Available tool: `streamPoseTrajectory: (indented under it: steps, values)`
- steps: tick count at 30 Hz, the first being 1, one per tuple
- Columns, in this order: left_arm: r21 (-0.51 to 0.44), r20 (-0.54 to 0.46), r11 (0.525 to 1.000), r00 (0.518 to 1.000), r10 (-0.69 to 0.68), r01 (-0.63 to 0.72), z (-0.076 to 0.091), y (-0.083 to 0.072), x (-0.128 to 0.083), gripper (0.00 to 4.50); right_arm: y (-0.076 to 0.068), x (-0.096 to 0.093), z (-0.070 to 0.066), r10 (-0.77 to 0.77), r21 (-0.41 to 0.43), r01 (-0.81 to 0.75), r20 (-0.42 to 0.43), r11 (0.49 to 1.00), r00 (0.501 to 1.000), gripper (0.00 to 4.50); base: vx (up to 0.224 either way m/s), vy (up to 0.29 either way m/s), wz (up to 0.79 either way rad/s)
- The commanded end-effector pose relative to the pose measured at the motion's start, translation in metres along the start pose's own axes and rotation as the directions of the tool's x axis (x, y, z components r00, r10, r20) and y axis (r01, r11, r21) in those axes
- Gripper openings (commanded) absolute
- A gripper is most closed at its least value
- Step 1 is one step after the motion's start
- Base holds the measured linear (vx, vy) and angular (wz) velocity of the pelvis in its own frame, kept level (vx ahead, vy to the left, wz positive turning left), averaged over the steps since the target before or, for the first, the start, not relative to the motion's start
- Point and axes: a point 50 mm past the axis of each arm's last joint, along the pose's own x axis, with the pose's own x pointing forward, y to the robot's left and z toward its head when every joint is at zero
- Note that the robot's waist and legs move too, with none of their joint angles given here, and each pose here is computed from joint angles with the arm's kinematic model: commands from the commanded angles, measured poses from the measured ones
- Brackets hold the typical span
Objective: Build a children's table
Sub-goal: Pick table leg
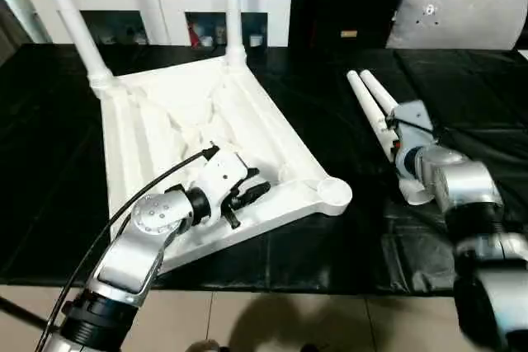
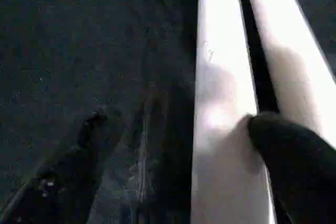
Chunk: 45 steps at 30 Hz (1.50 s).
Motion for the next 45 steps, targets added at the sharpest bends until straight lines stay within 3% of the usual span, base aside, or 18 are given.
streamPoseTrajectory:
  steps: [1, 6, 18, 25, 30, 32, 36, 37, 40, 43, 45]
  values:
    - [0.019, -0.003, 1.0, 1.0, 0.004, -0.004, 0.004, -0.001, 0.0, 2.06, -0.006, 0.001, -0.005, 0.006, 0.043, -0.003, -0.057, 0.999, 0.998, 4.5, 0.0, 0.0, 0.0]
    - [0.045, -0.02, 0.999, 1.0, 0.014, -0.013, 0.004, -0.001, 0.0, 2.16, -0.003, 0.003, -0.007, 0.079, 0.098, -0.07, -0.083, 0.993, 0.993, 4.5, 0.0, 0.0, 0.0]
    - [0.064, -0.031, 0.998, 0.999, 0.014, -0.011, 0.006, 0.0, -0.002, 2.25, 0.029, 0.001, -0.006, 0.299, 0.115, -0.285, -0.133, 0.952, 0.945, 3.35, 0.0, 0.0, 0.0]
    - [0.076, -0.022, 0.997, 1.0, 0.009, -0.007, 0.011, 0.001, -0.001, 2.25, 0.052, -0.003, -0.001, 0.429, 0.207, -0.404, -0.095, 0.891, 0.898, 2.78, 0.0, 0.0, 0.0]
    - [0.077, -0.016, 0.997, 1.0, 0.006, -0.005, 0.012, -0.001, 0.001, 2.25, 0.056, -0.004, -0.004, 0.44, 0.206, -0.414, -0.103, 0.887, 0.892, 2.23, 0.0, 0.0, 0.0]
    - [0.077, -0.016, 0.997, 1.0, 0.006, -0.005, 0.012, -0.001, 0.001, 2.25, 0.055, -0.004, -0.004, 0.431, 0.21, -0.404, -0.099, 0.89, 0.897, 2.23, 0.0, 0.0, 0.0]
    - [0.076, -0.013, 0.997, 1.0, 0.01, -0.009, 0.013, 0.0, 0.002, 2.25, 0.048, -0.005, 0.002, 0.383, 0.219, -0.365, -0.045, 0.905, 0.923, 1.92, 0.0, 0.0, 0.0]
    - [0.076, -0.008, 0.997, 1.0, 0.022, -0.021, 0.013, 0.001, 0.002, 2.25, 0.045, -0.007, 0.01, 0.379, 0.226, -0.379, 0.043, 0.897, 0.924, 1.84, 0.0, 0.0, 0.0]
    - [0.081, -0.005, 0.996, 0.999, 0.033, -0.033, 0.013, 0.001, 0.002, 2.25, 0.045, -0.009, 0.015, 0.384, 0.225, -0.398, 0.104, 0.889, 0.917, 1.8, 0.0, 0.0, 0.0]
    - [0.069, 0.01, 0.996, 0.998, 0.062, -0.062, 0.014, 0.003, 0.003, 2.25, 0.045, -0.015, 0.029, 0.384, 0.193, -0.456, 0.319, 0.869, 0.866, 1.79, 0.0, 0.0, 0.0]
    - [0.06, 0.025, 0.995, 0.997, 0.078, -0.08, 0.015, 0.004, 0.004, 2.25, 0.044, -0.017, 0.032, 0.393, 0.189, -0.48, 0.363, 0.857, 0.845, 1.78, 0.0, 0.0, 0.0]
